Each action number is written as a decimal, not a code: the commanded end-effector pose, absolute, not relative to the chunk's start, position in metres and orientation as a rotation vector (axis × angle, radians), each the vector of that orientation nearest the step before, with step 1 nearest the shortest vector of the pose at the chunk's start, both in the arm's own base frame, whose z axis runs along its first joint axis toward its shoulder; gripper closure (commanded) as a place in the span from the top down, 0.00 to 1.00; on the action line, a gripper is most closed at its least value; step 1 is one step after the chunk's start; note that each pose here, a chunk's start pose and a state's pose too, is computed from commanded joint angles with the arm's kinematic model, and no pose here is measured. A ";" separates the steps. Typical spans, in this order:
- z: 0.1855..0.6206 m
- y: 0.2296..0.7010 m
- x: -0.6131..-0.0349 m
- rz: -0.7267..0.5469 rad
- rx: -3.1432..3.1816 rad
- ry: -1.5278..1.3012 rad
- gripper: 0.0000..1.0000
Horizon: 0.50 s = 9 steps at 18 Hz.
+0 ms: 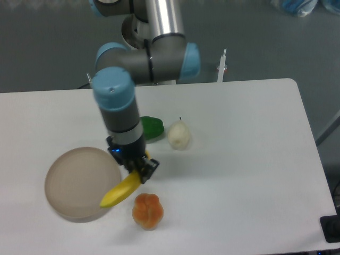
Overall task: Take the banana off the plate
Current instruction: 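Lift the grasped banana up off the plate and away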
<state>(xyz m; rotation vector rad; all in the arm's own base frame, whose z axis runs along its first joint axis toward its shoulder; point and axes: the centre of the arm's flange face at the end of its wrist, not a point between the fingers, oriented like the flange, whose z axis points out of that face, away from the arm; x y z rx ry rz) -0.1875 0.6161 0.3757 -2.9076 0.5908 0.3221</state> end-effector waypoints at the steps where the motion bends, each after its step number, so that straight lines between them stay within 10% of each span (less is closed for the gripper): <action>1: 0.377 0.614 -0.191 0.329 -2.904 0.620 0.20; 9: 0.395 0.611 -0.219 0.366 -2.886 0.595 0.20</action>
